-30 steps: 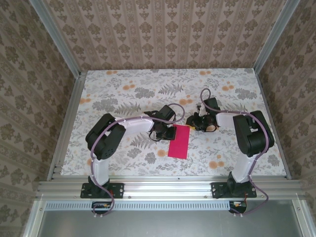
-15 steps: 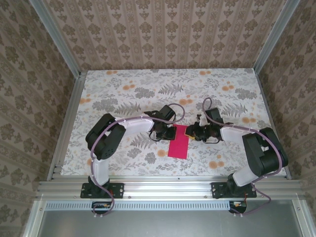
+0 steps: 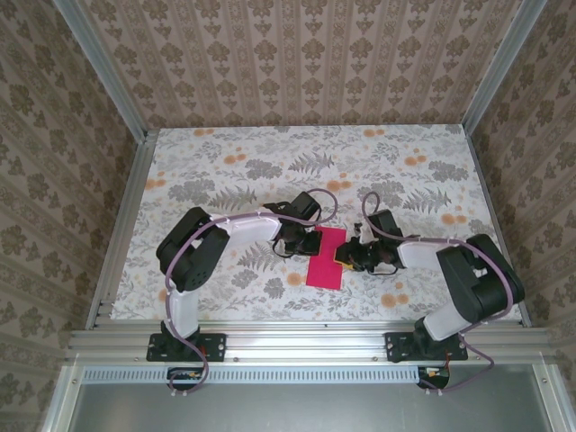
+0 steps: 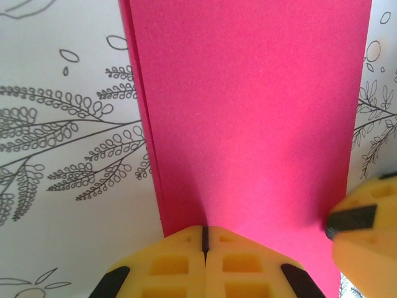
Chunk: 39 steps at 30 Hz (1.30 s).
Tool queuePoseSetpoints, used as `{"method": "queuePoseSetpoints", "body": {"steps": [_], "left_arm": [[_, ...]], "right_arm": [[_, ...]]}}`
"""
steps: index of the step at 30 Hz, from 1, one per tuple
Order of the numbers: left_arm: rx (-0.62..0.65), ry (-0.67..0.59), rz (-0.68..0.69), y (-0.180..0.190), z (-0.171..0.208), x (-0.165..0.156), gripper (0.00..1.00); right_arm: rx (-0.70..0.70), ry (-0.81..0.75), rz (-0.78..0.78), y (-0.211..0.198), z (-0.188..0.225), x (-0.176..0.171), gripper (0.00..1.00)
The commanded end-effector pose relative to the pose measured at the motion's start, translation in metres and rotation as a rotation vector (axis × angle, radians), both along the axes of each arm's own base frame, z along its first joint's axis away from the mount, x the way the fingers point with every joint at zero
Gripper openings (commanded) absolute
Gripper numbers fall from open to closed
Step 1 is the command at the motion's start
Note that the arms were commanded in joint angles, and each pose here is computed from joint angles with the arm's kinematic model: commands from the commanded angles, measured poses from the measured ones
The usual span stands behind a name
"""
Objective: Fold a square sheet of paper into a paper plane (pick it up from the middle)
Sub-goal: Fold the square sheet of paper in half at the center of the table.
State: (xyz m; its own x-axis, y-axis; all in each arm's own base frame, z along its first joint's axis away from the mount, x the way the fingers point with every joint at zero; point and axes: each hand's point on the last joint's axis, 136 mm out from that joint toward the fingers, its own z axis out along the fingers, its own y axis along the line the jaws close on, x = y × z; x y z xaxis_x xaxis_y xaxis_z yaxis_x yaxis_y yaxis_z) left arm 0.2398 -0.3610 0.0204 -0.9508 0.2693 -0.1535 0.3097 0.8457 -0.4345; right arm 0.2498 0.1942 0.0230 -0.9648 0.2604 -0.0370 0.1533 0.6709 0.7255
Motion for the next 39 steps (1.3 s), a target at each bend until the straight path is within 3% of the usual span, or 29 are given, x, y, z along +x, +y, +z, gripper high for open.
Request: {"method": "queuePoseSetpoints", "body": {"steps": [1,5,12,22,29,32,36,39], "left_arm": [[0.099,0.045,-0.018,0.018,-0.017,-0.014,0.00],[0.094,0.044,-0.019,0.016,-0.016,-0.014,0.00],[0.096,0.049,-0.022,0.015,-0.019,-0.016,0.00],[0.090,0.047,-0.024,0.013,-0.017,-0.016,0.00],[0.077,0.039,-0.029,0.007,-0.013,-0.015,0.00],[0.075,0.036,-0.030,0.006,-0.010,-0.015,0.00],[0.058,0.015,-0.028,0.005,0.003,-0.013,0.00],[0.020,-0.020,-0.027,0.002,0.027,-0.010,0.03]], "right_arm": [[0.003,-0.002,0.004,0.000,0.011,-0.016,0.25],[0.035,-0.009,0.006,0.004,0.013,-0.030,0.25],[-0.021,0.104,0.029,-0.001,-0.023,-0.058,0.25],[0.020,-0.021,0.046,0.005,0.026,-0.059,0.26],[0.019,0.061,0.077,0.009,-0.004,-0.077,0.28],[-0.022,0.089,0.088,0.004,-0.012,-0.081,0.28],[-0.049,0.017,0.084,0.000,0.011,-0.074,0.29],[-0.163,-0.068,0.038,-0.020,0.033,-0.063,0.37]]}}
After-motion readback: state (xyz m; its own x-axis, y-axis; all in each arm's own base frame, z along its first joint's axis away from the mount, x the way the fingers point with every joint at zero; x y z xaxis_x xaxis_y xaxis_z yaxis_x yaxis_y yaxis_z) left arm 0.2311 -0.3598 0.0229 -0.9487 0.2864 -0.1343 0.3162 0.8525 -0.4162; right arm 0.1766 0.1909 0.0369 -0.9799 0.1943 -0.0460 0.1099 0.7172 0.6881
